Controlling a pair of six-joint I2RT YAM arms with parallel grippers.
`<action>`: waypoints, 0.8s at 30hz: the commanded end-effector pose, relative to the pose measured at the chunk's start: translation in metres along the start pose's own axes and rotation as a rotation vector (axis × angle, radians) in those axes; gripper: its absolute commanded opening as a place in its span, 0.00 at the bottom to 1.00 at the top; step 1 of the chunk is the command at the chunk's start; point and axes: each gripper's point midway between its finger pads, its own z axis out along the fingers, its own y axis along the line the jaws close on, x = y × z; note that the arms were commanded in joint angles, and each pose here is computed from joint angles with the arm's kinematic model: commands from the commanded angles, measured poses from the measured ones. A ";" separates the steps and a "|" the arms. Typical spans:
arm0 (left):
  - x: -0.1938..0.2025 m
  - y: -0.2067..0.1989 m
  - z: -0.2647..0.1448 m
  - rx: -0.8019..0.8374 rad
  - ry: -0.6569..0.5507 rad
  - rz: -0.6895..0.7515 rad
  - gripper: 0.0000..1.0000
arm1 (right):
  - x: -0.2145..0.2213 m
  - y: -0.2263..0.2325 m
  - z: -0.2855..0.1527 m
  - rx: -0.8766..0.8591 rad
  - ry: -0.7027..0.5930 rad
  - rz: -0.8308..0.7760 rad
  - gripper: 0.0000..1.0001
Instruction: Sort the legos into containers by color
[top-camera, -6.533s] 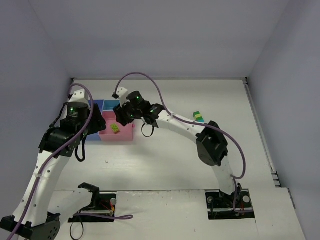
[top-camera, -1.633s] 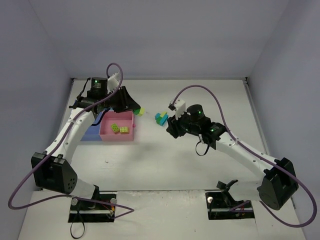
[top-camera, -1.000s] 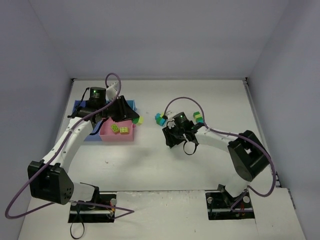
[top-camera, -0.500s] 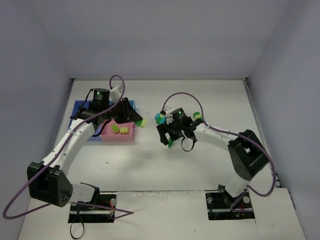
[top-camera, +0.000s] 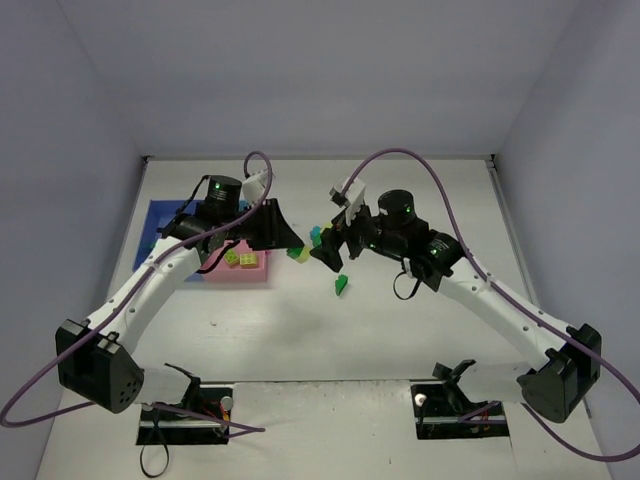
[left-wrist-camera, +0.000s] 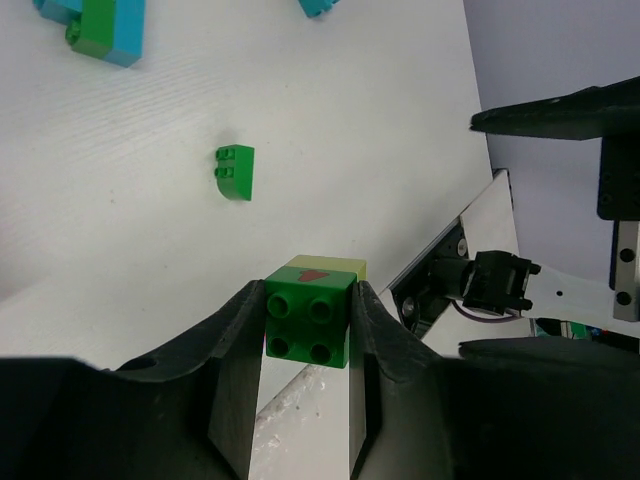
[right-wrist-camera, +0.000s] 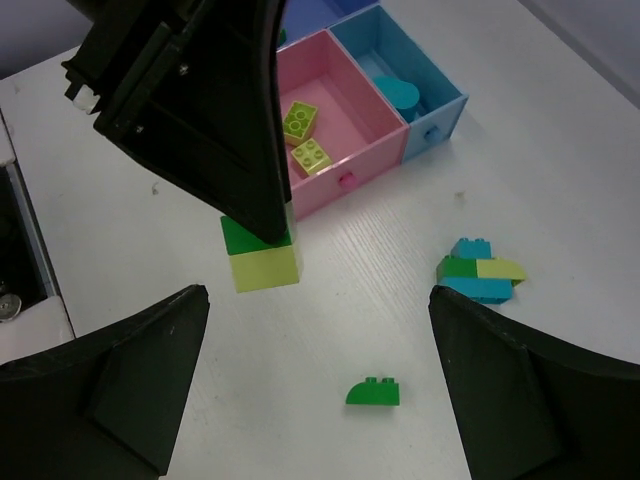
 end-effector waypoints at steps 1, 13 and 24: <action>-0.023 -0.030 -0.011 0.062 -0.068 0.060 0.00 | -0.016 0.015 0.001 -0.078 -0.021 -0.071 0.88; -0.018 -0.047 -0.011 0.094 -0.043 0.062 0.00 | -0.009 0.027 0.015 -0.125 0.024 -0.112 0.81; -0.014 -0.051 -0.010 0.103 -0.029 0.059 0.00 | 0.000 0.020 0.030 -0.107 0.055 -0.132 0.51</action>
